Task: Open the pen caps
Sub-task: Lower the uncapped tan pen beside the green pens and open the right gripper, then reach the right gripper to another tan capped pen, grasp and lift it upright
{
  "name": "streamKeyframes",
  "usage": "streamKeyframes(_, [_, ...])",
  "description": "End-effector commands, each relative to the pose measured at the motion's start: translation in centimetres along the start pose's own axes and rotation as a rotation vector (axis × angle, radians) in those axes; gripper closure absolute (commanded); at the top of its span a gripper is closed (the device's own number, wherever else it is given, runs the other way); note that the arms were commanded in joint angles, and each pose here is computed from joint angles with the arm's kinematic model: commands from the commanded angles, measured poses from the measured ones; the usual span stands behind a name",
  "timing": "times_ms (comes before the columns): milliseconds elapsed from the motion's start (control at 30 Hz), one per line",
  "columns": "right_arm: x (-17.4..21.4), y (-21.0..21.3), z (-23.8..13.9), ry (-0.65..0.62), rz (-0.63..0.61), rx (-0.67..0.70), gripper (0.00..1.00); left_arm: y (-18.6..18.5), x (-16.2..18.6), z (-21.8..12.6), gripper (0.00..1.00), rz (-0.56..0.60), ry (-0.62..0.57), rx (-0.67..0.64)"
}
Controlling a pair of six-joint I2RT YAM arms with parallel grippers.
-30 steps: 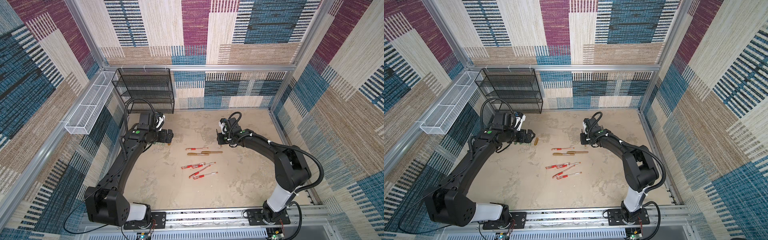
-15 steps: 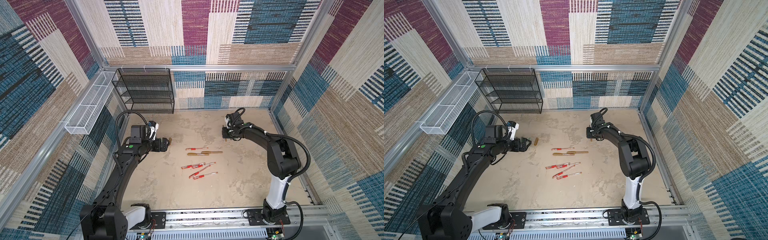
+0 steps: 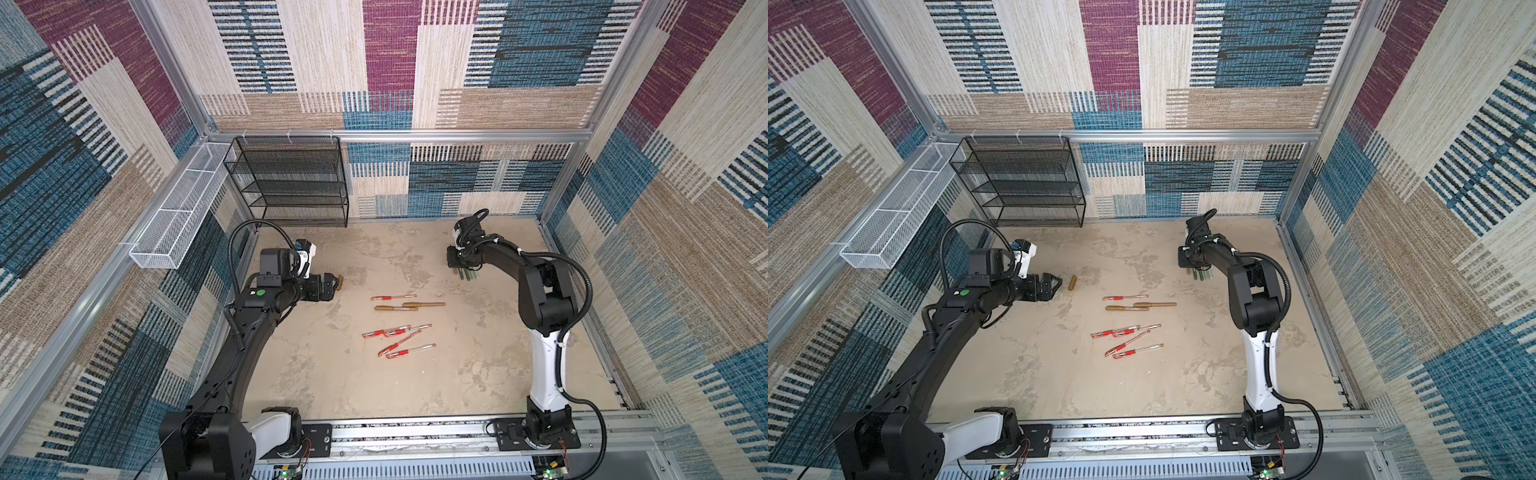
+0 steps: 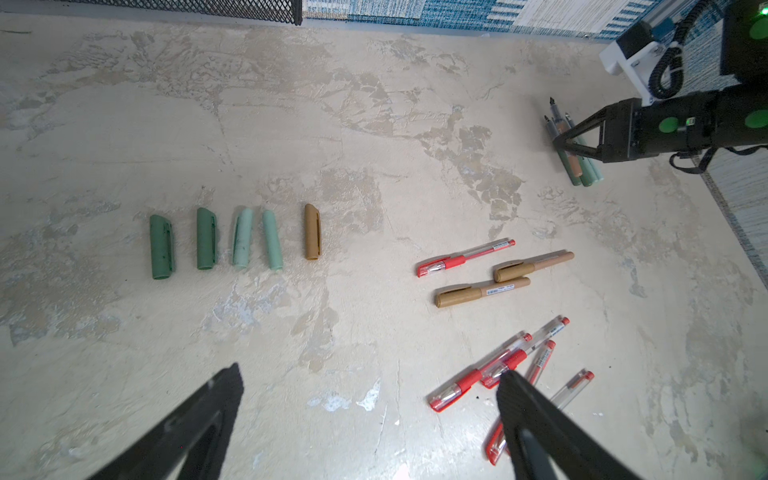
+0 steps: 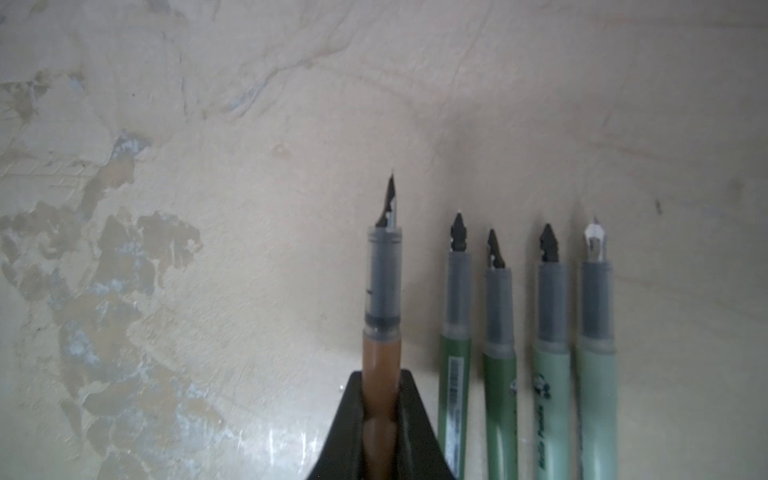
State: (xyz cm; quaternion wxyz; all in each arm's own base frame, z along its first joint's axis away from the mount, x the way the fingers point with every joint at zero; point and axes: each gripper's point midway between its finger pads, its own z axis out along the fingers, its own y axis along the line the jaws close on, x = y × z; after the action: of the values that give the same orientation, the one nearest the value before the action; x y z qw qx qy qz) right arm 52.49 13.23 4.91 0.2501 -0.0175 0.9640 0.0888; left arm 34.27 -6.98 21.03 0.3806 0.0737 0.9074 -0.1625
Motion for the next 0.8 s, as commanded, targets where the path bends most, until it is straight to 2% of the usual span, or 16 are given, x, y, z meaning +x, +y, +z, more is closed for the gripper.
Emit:
streamKeyframes(0, [0.2,-0.3,0.7,0.021,-0.008,0.014,0.92,-0.3,-0.9,-0.3,0.01,0.012,-0.025,0.013])
streamKeyframes(267, [1.1,-0.8,1.7,0.056,-0.006,0.039,0.85,-0.2,-0.8,-0.3,0.01,0.017,-0.024,0.009])
streamKeyframes(400, [0.9,-0.9,1.2,0.051,-0.008,0.044,0.79,-0.2,-0.9,-0.3,0.01,0.018,-0.024,0.006])
streamKeyframes(567, [0.1,-0.2,-0.6,0.024,-0.009,0.02,0.72,-0.2,-0.9,-0.2,0.01,0.017,-0.022,0.008])
streamKeyframes(767, [-0.2,1.3,-4.4,-0.02,-0.02,-0.034,0.69,-0.1,-1.0,-0.3,0.01,0.016,-0.023,0.002])
